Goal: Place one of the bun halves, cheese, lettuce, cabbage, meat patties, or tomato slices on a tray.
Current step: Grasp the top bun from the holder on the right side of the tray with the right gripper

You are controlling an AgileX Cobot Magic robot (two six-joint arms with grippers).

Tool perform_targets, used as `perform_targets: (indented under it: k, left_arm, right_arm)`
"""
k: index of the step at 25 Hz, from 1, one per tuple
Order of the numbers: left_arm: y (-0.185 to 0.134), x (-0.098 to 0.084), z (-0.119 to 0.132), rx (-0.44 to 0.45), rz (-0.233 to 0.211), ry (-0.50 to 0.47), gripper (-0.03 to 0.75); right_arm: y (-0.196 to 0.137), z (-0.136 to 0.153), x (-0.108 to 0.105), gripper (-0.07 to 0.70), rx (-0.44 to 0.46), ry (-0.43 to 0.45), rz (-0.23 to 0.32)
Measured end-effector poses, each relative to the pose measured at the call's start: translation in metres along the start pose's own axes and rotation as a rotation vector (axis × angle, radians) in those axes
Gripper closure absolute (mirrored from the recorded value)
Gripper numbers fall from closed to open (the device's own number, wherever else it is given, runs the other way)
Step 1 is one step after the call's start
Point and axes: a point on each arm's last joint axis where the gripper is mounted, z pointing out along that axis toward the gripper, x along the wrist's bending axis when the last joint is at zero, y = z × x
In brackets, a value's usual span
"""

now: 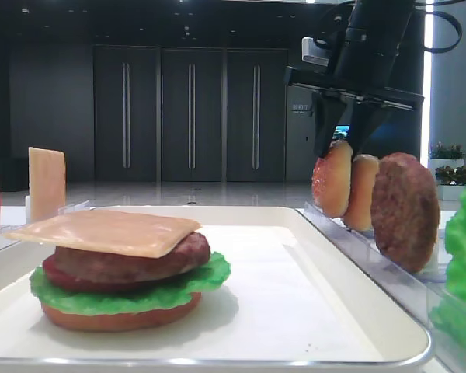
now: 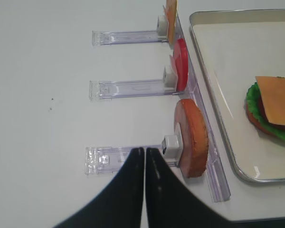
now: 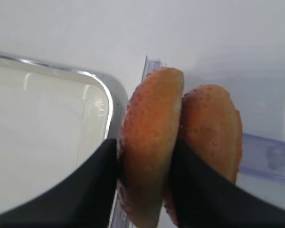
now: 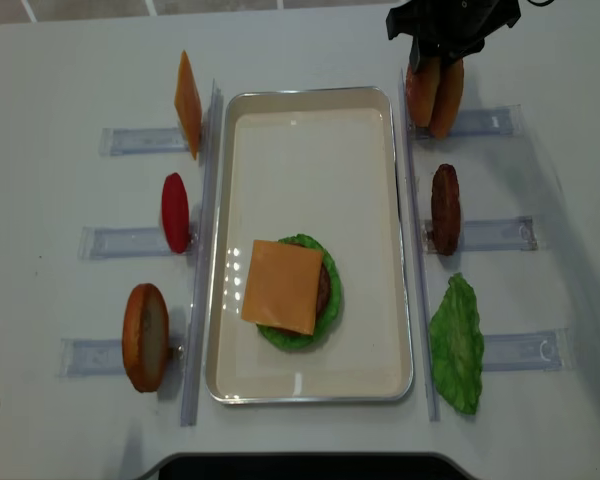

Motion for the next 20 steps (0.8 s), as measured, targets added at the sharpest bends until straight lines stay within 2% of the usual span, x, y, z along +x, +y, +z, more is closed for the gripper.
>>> perform_targets:
  k: [4, 15, 20]
  left_arm:
    - [0.000, 0.000, 0.000, 0.000, 0.000, 0.000, 0.722]
    - [0.000, 0.000, 0.000, 0.000, 0.000, 0.000, 0.722]
    - [0.000, 0.000, 0.000, 0.000, 0.000, 0.000, 0.722]
  right_arm:
    - [-0.001, 0.000, 0.001, 0.425, 0.010, 0.006, 0.013]
    - [-0.003, -0.002, 0.002, 0.433, 0.046, 0.009, 0.018]
    - [-0.006, -0.010, 0.010, 0.437, 0.065, 0.007, -0.008]
